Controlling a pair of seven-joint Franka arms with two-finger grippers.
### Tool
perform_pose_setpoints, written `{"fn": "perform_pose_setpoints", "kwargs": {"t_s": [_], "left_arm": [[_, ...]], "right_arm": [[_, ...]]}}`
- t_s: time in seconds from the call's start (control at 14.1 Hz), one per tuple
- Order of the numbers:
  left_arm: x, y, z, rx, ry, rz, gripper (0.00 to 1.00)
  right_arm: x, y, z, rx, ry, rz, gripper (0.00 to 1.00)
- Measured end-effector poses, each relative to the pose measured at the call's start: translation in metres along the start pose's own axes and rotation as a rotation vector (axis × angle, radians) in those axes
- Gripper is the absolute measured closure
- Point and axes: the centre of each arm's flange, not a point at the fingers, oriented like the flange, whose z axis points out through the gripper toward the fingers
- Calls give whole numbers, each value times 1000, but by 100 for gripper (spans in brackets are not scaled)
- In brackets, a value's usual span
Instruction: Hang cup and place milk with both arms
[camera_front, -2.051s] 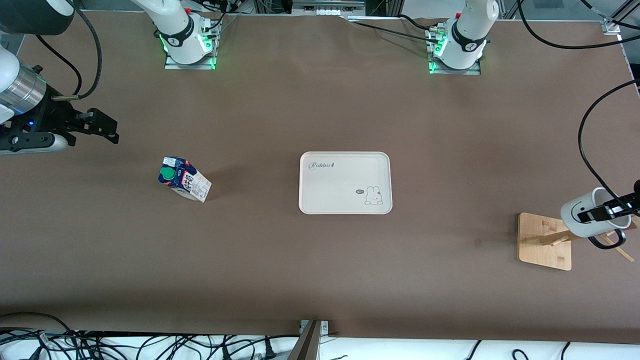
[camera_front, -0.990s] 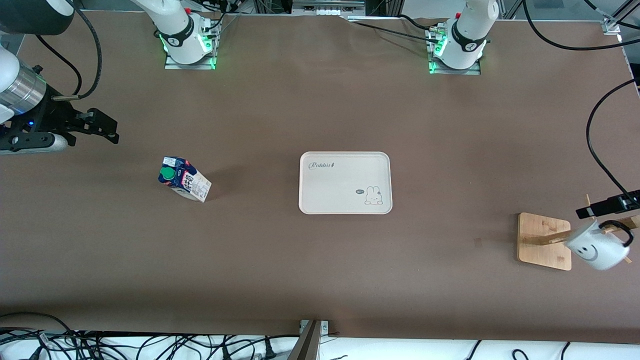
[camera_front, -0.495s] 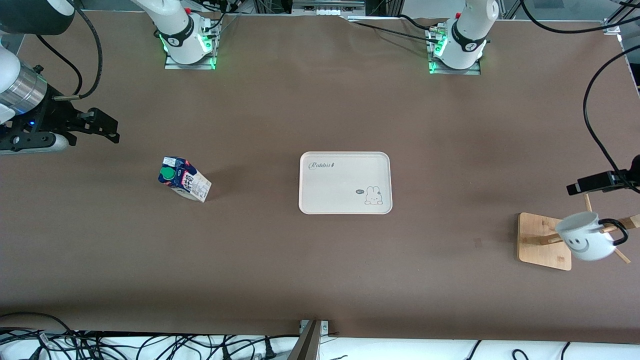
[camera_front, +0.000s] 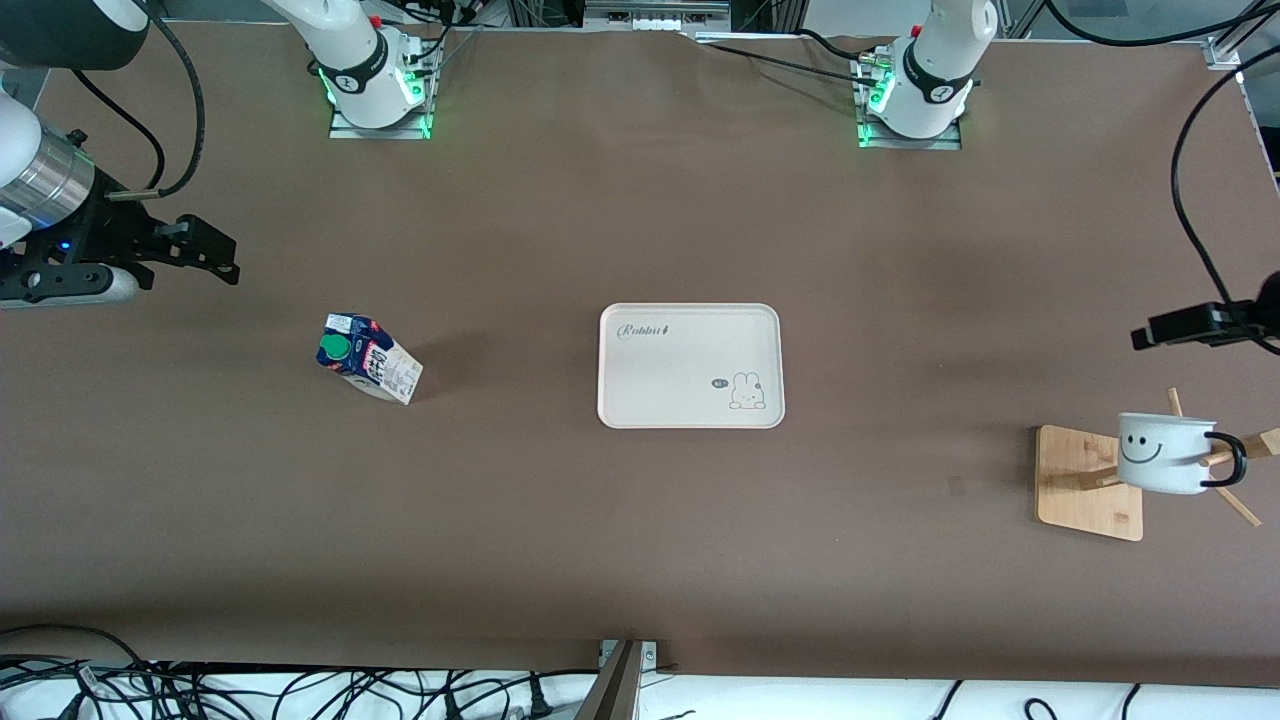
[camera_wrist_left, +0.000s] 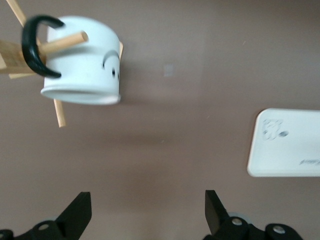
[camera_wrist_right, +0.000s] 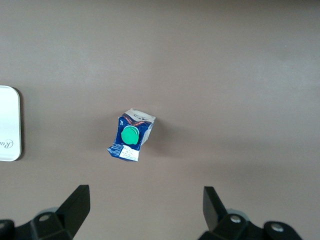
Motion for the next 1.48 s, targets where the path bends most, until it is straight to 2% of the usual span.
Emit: {"fn": "perform_pose_setpoints", "kwargs": {"t_s": [0.07, 0.21, 0.35, 0.64, 0.78, 0.99, 1.27, 1.48], "left_arm": [[-3, 24, 0, 71, -16, 36, 0], [-16, 71, -12, 123, -13, 97, 0], [-33, 94, -29, 116, -4, 132, 0], [-39, 91, -40, 98, 20, 127, 0], [-46, 96, -51, 73, 83, 134, 0], [-74, 104, -51, 86, 146, 139, 0], [-87, 58, -36, 6, 136, 75, 0], [-88, 39, -36, 7, 142, 138, 0]], "right_arm": [[0, 0, 0, 0, 0, 0, 0], [0, 0, 0, 0, 1, 0, 0], [0, 0, 0, 0, 1, 0, 0], [0, 0, 0, 0, 1, 0, 0], [0, 0, 0, 0, 2, 0, 0], [0, 0, 0, 0, 2, 0, 0], [1, 0, -1, 0, 13, 0, 0], [2, 0, -2, 0, 20, 0, 0]]}}
